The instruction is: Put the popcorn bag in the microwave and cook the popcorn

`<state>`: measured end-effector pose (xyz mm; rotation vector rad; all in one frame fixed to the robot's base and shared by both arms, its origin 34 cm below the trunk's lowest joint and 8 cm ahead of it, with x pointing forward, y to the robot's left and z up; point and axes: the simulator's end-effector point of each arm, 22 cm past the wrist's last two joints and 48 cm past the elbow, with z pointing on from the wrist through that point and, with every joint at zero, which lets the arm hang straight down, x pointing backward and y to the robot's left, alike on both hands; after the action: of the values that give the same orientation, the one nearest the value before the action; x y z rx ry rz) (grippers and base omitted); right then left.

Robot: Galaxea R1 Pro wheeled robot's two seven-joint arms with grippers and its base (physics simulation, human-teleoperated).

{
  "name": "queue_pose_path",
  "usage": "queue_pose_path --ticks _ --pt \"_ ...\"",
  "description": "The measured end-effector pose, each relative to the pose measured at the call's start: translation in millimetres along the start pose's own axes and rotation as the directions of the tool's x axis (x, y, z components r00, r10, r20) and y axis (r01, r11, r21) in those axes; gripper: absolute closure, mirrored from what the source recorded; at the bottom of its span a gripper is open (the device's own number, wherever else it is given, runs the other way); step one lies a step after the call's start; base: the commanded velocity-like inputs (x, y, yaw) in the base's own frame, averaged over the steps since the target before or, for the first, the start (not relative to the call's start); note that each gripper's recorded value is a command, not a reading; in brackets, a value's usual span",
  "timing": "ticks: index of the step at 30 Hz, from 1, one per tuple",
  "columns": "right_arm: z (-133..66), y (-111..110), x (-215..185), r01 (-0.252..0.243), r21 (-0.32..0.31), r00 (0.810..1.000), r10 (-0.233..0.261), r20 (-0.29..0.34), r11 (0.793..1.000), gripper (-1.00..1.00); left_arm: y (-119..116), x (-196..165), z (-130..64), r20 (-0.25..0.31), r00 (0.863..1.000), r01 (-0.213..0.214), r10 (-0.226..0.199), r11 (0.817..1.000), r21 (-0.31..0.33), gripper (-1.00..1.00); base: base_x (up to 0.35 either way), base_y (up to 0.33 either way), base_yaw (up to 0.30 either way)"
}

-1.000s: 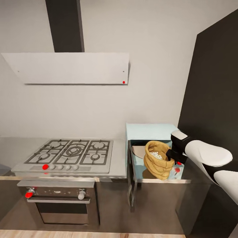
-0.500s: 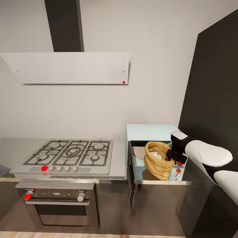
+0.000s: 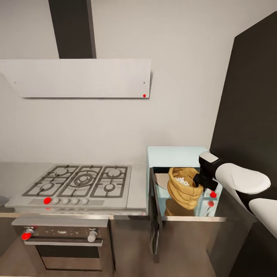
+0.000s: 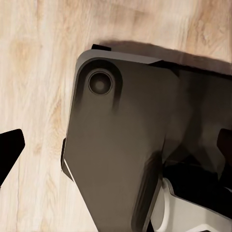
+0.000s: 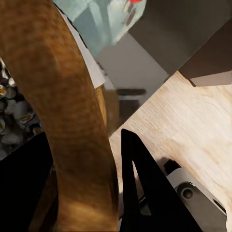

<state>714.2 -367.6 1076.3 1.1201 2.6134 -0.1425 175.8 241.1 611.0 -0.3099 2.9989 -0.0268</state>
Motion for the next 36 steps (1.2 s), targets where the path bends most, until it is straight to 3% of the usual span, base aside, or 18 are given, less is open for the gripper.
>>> queue_pose_path --ticks 9,36 --pt "0.5 0.2 -0.1 0.000 0.001 1.000 0.000 0.000 1.000 1.00 -0.1 -0.3 0.1 0.000 1.000 -0.001 0.001 1.000 0.000 -1.00 0.178 0.000 0.000" --pt "0.2 0.1 -0.1 0.000 0.000 1.000 0.000 0.000 1.000 1.00 0.0 -0.1 0.1 0.000 1.000 0.000 0.000 1.000 0.000 -1.00 0.016 0.000 0.000"
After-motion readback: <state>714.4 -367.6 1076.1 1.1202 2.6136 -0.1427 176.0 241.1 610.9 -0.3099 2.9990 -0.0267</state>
